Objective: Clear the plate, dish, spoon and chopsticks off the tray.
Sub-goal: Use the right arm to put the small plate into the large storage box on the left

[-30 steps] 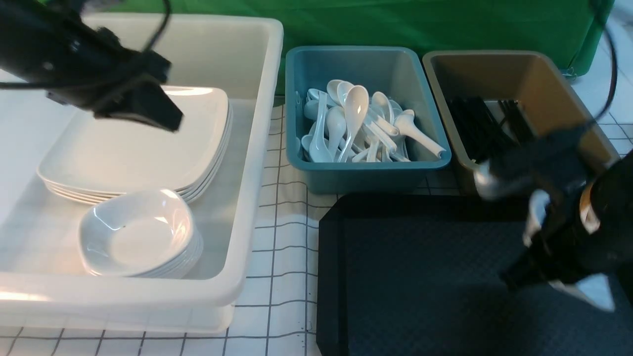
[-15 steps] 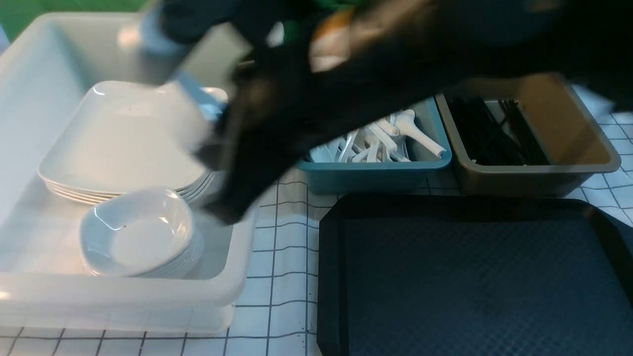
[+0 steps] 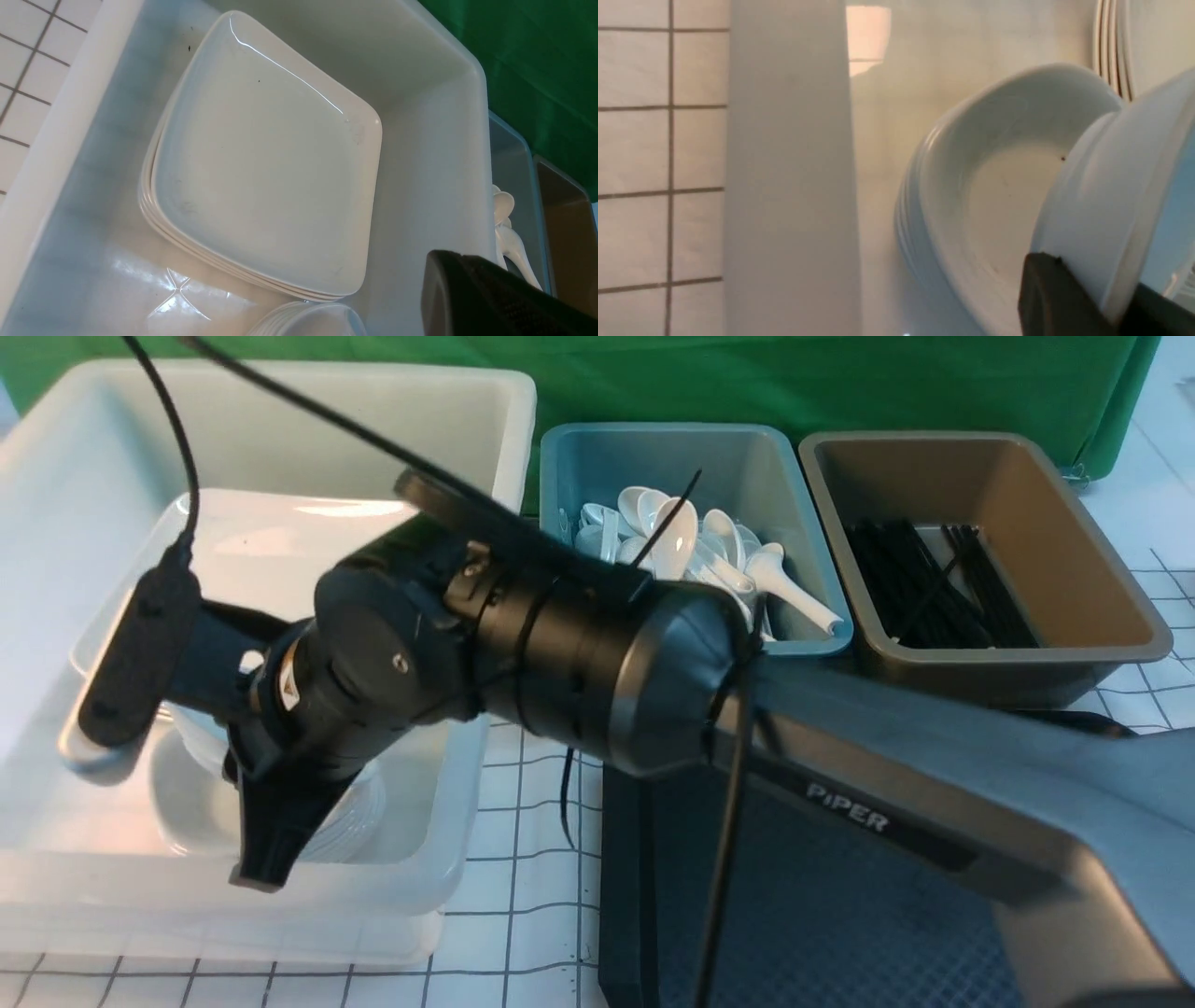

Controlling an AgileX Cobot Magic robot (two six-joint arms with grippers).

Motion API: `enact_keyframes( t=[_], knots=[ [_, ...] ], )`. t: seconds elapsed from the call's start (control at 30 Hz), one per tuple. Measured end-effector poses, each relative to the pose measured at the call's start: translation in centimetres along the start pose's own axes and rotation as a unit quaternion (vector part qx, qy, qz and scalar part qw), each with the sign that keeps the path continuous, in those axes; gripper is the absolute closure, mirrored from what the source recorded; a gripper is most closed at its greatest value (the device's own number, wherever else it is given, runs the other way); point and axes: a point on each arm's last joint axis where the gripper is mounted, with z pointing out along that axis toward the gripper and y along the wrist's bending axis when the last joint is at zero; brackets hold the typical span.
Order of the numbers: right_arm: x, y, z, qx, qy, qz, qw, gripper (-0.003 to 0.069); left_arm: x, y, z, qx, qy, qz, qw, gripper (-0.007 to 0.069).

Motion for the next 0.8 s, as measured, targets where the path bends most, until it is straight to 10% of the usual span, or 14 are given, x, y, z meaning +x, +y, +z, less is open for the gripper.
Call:
enact_keyframes(
  t=[0.2, 0.53, 0.8],
  knots=[
    [-0.1, -0.1, 0.1, 0.005, -0.007, 0.011, 1.0, 0.0562, 0.0, 0.0, 0.0, 0.0, 0.0, 0.002, 1.0, 0.0621],
    [-1.1, 1.4, -0.4, -0.005, -0.013, 0.038, 0.999, 0.027, 0.0, 0.0, 0.0, 0.0, 0.0, 0.006, 1.0, 0.0621],
    [-2.7, 1.2, -6.3, -0.005, -0.025, 0.045, 0.999, 0.0256, 0.0, 0.0, 0.0, 0.0, 0.0, 0.012, 1.0, 0.0621]
  ],
)
